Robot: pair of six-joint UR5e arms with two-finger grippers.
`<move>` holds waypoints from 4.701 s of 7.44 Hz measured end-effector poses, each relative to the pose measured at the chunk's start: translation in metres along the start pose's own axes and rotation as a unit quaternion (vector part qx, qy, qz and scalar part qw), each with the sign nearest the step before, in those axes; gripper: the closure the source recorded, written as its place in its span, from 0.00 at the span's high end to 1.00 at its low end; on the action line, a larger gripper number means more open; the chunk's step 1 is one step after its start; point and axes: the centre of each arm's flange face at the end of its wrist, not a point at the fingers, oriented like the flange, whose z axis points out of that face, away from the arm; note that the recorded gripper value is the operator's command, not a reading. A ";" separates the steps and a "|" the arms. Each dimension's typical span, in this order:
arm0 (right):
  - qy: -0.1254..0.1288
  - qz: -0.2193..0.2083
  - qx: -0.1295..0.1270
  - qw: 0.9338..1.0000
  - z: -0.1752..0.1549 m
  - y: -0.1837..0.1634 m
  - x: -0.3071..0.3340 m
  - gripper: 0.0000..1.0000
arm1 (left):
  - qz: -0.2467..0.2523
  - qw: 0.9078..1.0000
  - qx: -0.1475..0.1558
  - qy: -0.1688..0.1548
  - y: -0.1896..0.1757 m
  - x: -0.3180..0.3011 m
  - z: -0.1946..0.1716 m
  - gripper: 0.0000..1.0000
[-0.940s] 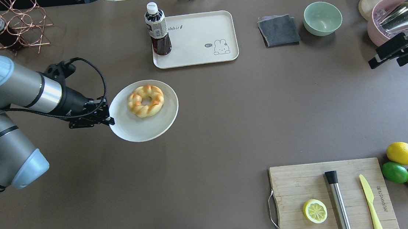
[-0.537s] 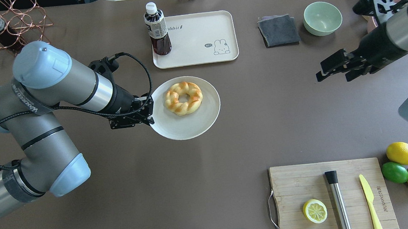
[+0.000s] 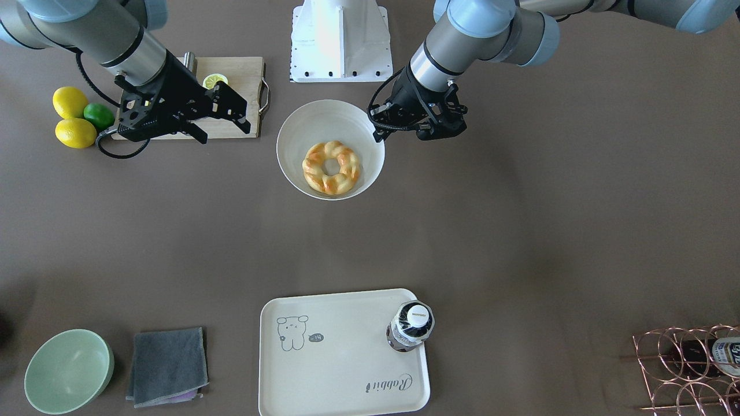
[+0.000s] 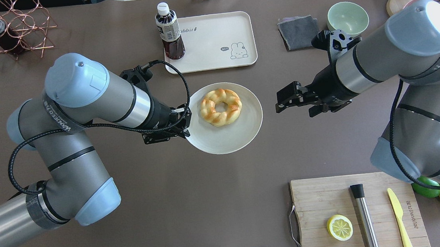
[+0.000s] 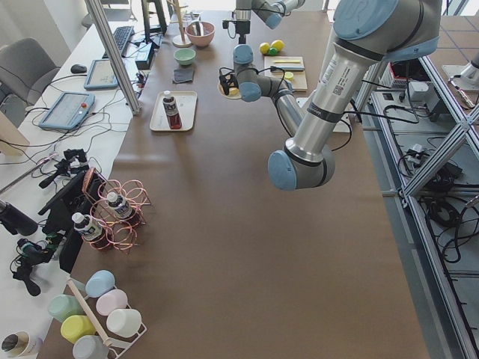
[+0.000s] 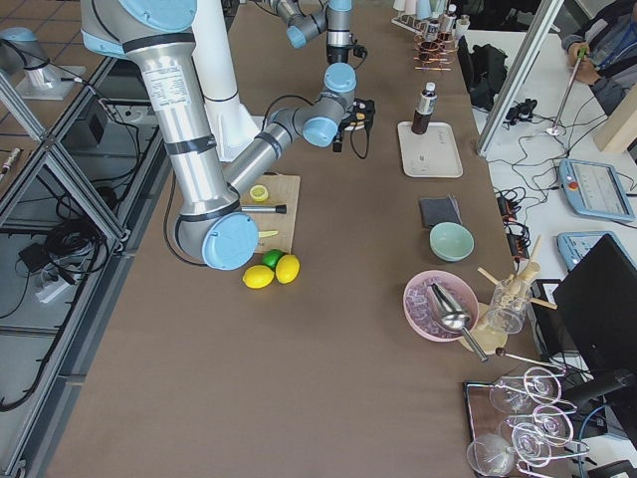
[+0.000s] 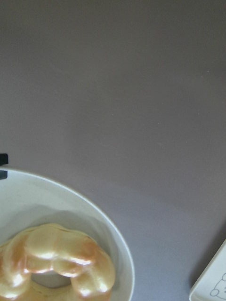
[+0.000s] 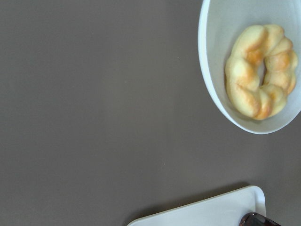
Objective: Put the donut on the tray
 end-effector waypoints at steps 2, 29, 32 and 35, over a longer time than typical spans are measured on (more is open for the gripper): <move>0.004 0.015 -0.001 1.000 0.023 0.017 -0.015 0.89 | 0.011 1.000 0.022 0.007 0.015 0.009 0.010 0.00; 0.098 0.283 0.089 0.950 0.122 -0.242 -0.064 0.00 | -0.024 0.996 0.081 0.005 -0.042 -0.084 -0.080 0.96; 0.081 0.360 0.127 0.921 0.169 -0.259 -0.077 0.00 | -0.014 0.996 0.089 -0.012 -0.058 -0.109 -0.086 0.97; 0.068 0.374 0.138 0.914 0.192 -0.249 -0.088 0.98 | -0.016 0.996 0.091 -0.013 -0.060 -0.113 -0.089 0.97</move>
